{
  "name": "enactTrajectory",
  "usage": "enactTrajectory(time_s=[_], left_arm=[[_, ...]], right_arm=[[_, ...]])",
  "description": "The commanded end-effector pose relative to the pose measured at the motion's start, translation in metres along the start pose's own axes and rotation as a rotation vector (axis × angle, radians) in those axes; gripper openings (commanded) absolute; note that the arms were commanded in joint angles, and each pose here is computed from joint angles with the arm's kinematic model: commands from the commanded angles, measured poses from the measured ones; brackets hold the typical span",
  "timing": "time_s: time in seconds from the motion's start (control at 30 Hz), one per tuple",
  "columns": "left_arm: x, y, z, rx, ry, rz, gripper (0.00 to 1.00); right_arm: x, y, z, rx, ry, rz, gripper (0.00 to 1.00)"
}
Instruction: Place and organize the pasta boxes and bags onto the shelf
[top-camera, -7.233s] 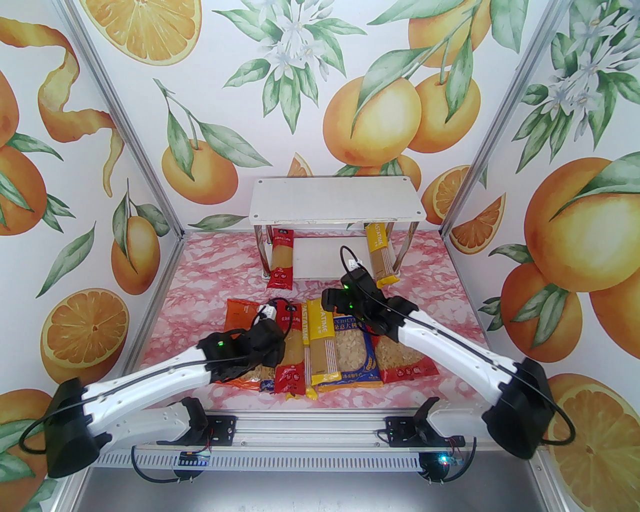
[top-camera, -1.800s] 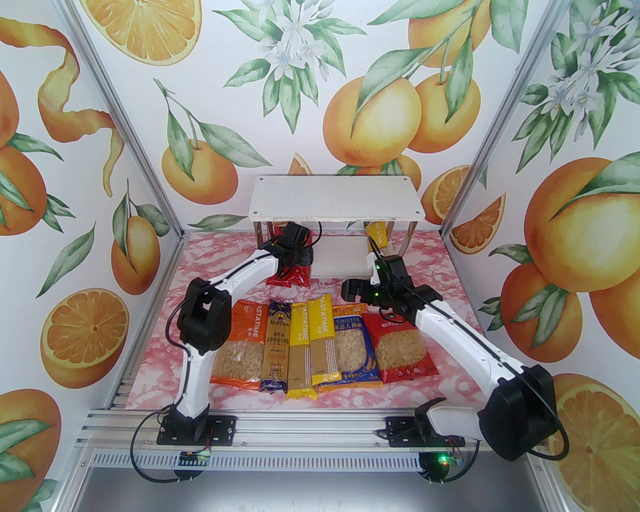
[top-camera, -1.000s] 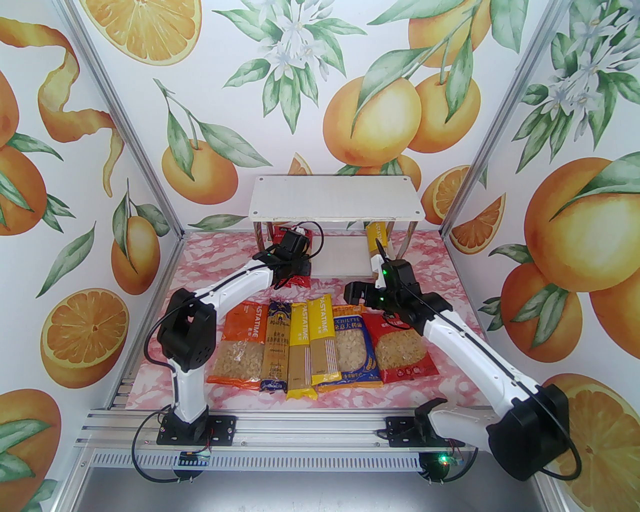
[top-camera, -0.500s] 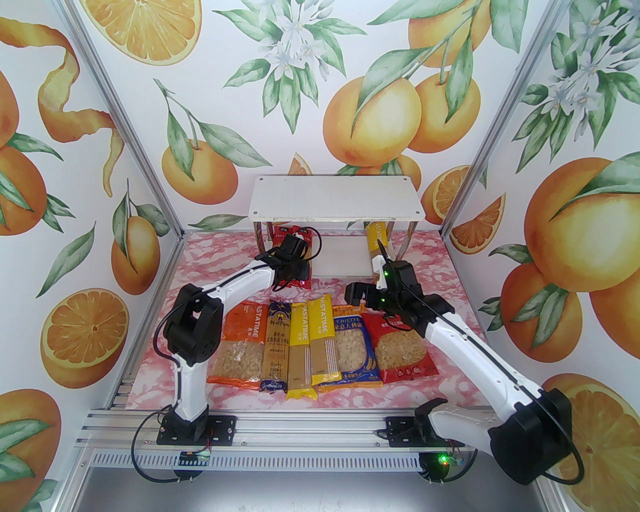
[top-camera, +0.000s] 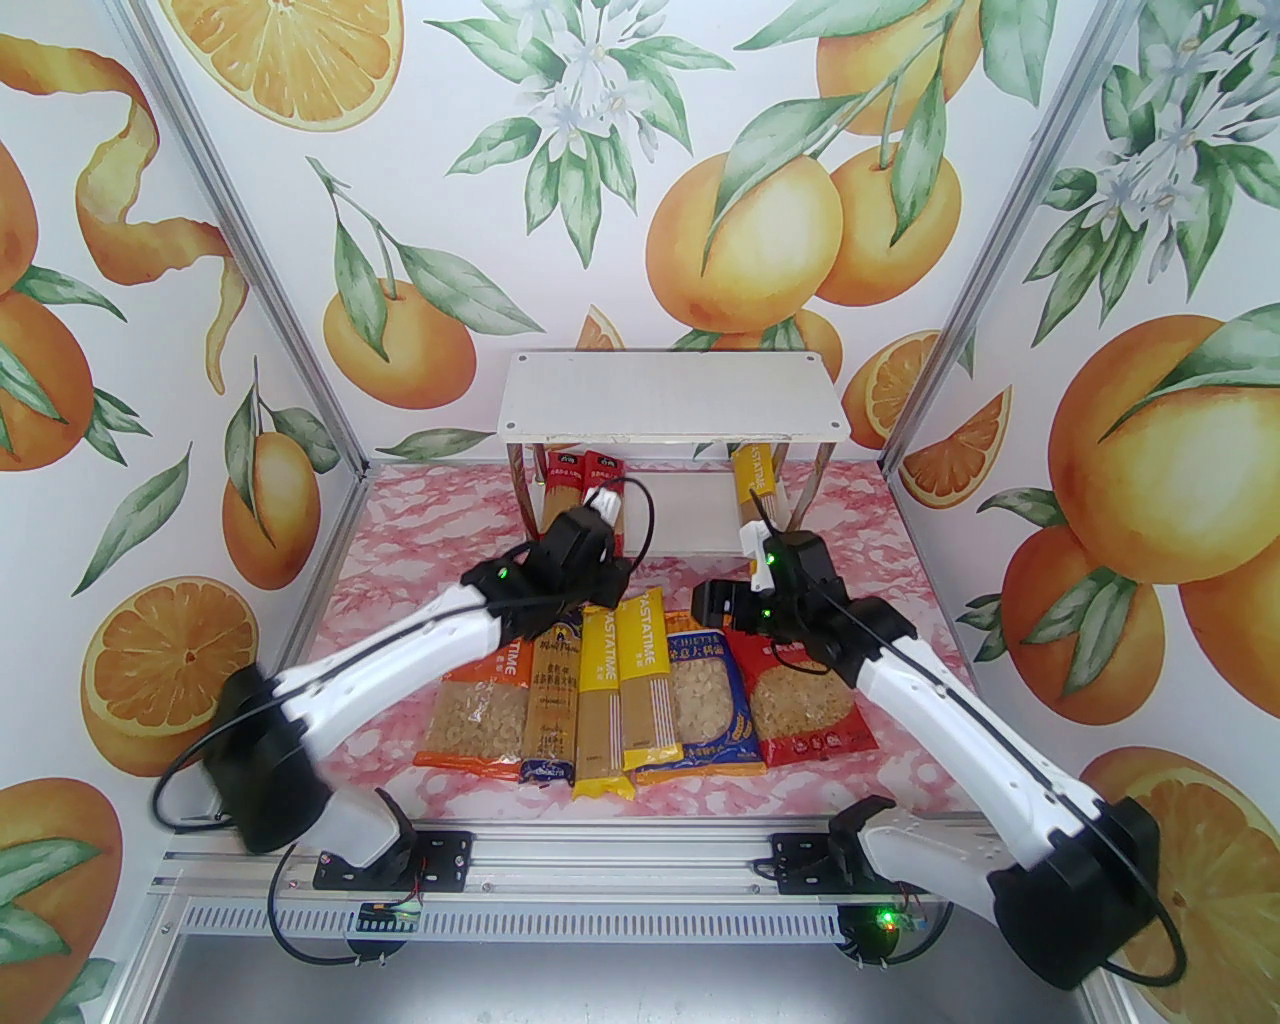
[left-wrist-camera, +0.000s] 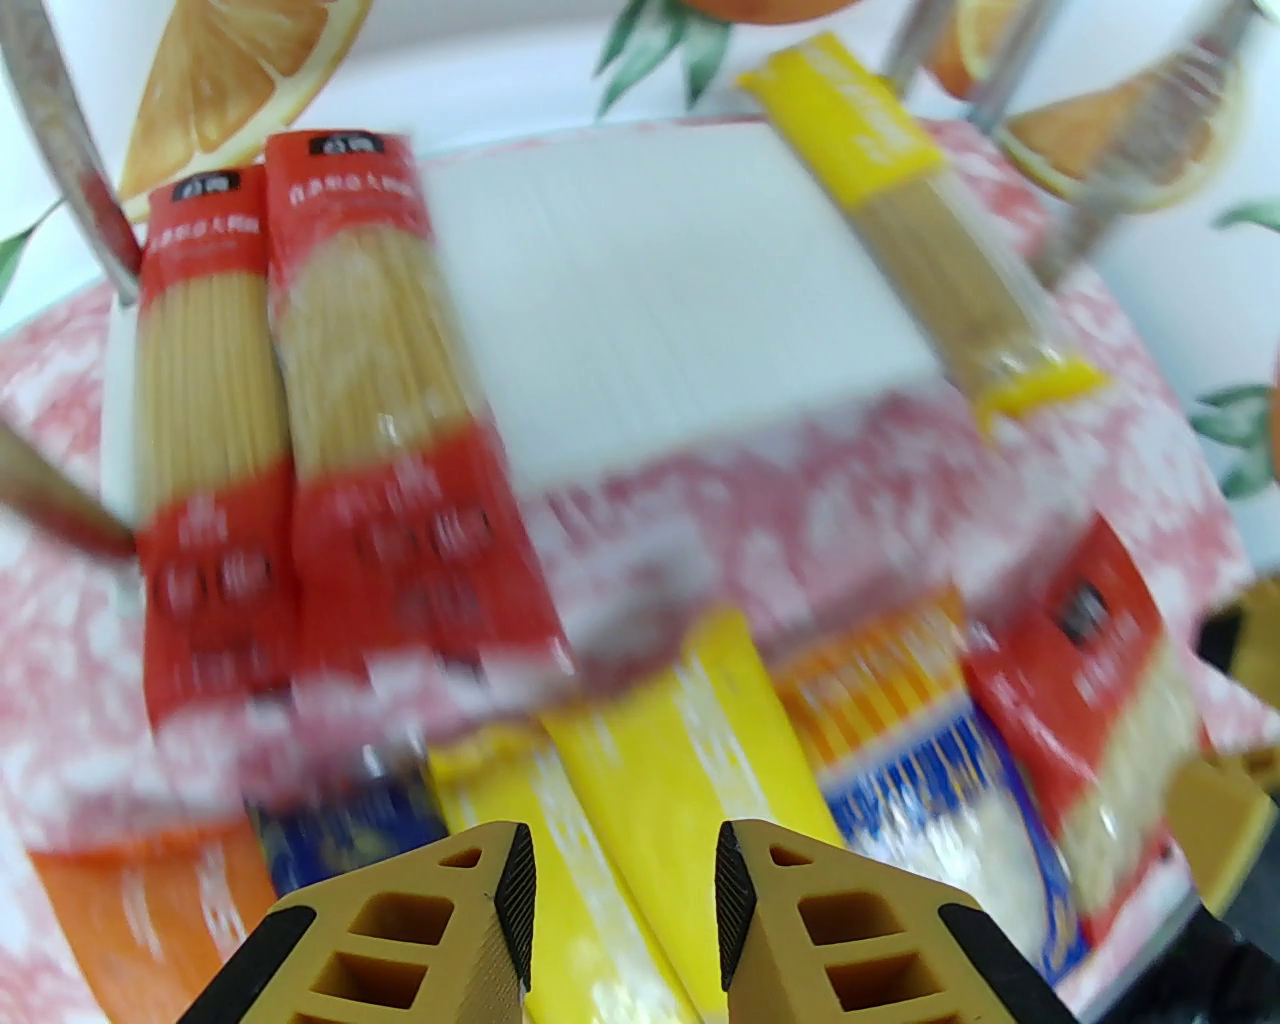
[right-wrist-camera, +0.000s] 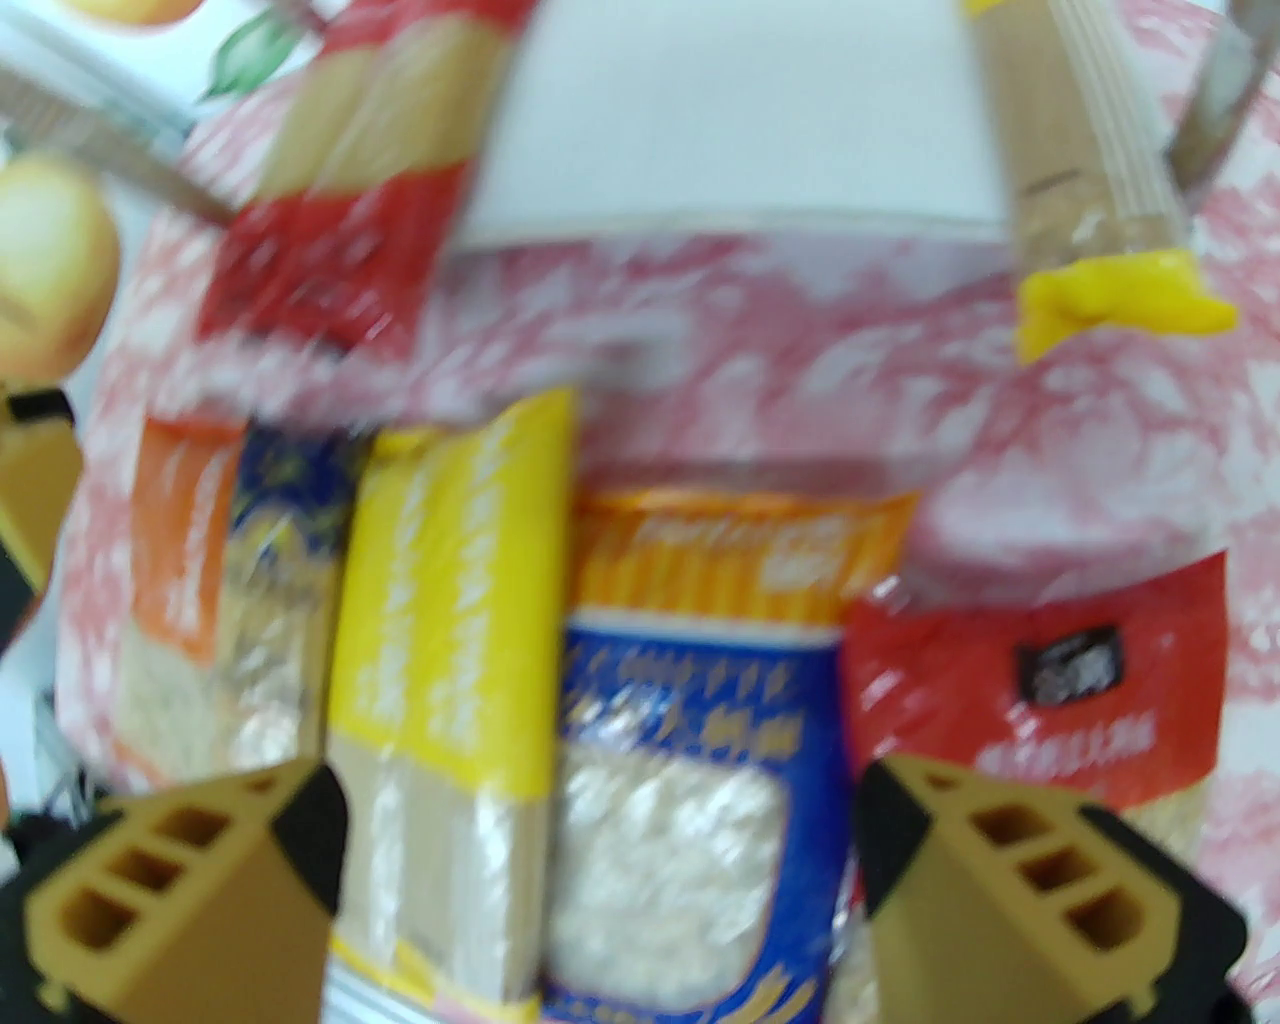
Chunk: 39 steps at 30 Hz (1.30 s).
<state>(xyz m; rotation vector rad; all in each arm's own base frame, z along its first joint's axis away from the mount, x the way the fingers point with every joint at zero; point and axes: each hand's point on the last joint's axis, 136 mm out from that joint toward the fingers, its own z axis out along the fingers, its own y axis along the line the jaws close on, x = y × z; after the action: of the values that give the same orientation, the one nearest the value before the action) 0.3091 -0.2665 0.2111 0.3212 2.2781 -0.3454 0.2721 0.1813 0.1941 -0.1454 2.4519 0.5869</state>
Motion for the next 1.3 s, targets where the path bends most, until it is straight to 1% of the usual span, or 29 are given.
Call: enactTrajectory(time_s=[0.0,0.1,0.17,0.43,0.7,0.83,1.07,1.27], left_arm=[[0.037,0.039,-0.015,-0.113,0.031,-0.091,0.37],[0.057,0.055,-0.027,-0.14,0.028,-0.122,0.39],[0.063,0.063,-0.034,-0.152,0.026,-0.129,0.4],[0.067,0.073,-0.045,-0.139,0.011,-0.159,0.46],[0.073,0.089,-0.048,-0.119,0.014,-0.202,0.46],[0.075,0.094,-0.049,-0.118,0.01,-0.212,0.47],[0.082,0.099,-0.045,-0.11,0.022,-0.227,0.47],[0.08,0.103,-0.044,-0.107,0.021,-0.228,0.48]], right_arm=[[0.039,0.004,0.005,0.042,0.097,-0.009,0.89],[0.061,0.014,0.015,0.024,0.131,0.01,0.88],[0.074,0.018,0.024,0.015,0.152,0.024,0.88],[0.107,0.043,0.054,-0.026,0.232,0.049,0.86],[0.119,0.038,0.072,0.024,0.254,0.08,0.83],[0.123,0.042,0.08,0.019,0.27,0.087,0.81],[0.13,0.041,0.094,0.047,0.297,0.095,0.81],[0.132,0.033,0.101,0.104,0.307,0.099,0.82]])
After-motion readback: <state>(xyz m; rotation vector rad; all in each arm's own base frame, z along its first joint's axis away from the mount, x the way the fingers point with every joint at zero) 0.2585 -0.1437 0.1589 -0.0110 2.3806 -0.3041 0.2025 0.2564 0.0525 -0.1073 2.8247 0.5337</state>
